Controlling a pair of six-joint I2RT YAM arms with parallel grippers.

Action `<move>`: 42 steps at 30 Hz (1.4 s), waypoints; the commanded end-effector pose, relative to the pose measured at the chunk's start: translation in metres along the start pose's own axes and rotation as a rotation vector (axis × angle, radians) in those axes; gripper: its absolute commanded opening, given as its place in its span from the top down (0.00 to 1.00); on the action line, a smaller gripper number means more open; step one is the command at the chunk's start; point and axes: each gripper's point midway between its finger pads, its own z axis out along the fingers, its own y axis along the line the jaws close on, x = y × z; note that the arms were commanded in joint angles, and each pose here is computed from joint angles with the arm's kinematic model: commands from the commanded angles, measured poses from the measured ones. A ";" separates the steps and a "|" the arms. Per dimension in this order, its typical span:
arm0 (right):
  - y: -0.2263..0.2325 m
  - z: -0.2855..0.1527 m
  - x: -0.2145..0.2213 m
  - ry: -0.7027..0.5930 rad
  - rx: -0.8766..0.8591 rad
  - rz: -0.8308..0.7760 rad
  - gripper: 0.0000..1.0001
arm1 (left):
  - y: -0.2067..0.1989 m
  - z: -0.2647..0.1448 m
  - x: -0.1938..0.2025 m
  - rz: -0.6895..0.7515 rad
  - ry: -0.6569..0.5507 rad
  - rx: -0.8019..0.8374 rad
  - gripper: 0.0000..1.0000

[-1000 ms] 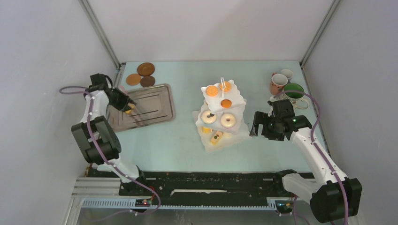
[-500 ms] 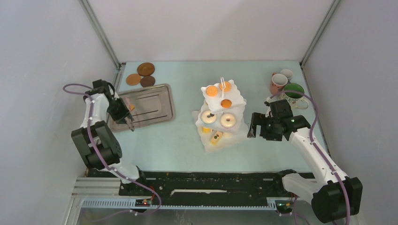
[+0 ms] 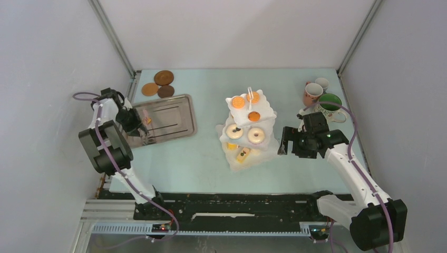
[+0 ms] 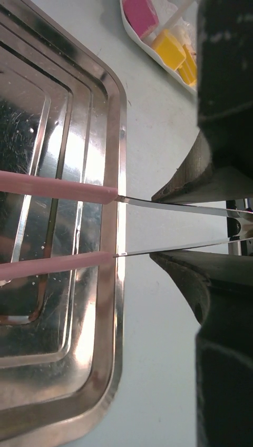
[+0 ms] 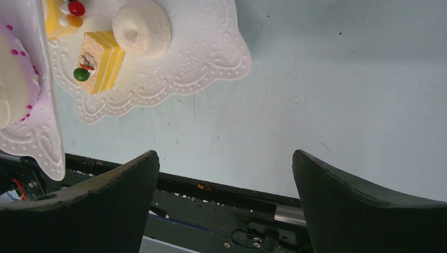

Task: Serve the afternoon tea
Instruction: Adjust the dessert on the tray.

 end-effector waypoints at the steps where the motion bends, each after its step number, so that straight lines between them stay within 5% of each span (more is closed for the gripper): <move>1: 0.003 -0.001 -0.007 -0.025 -0.008 -0.019 0.00 | -0.004 0.006 0.000 0.012 0.033 0.057 0.64; 19: 0.006 -0.002 -0.008 -0.034 -0.029 -0.028 0.00 | -0.010 0.008 0.052 -0.029 0.037 0.092 0.63; 35: 0.005 -0.003 -0.008 -0.041 -0.018 -0.027 0.00 | -0.011 0.015 0.038 -0.156 0.072 -0.034 0.57; 42: 0.005 -0.003 -0.009 -0.045 -0.017 -0.026 0.00 | -0.002 0.017 0.038 -0.212 0.119 -0.130 0.69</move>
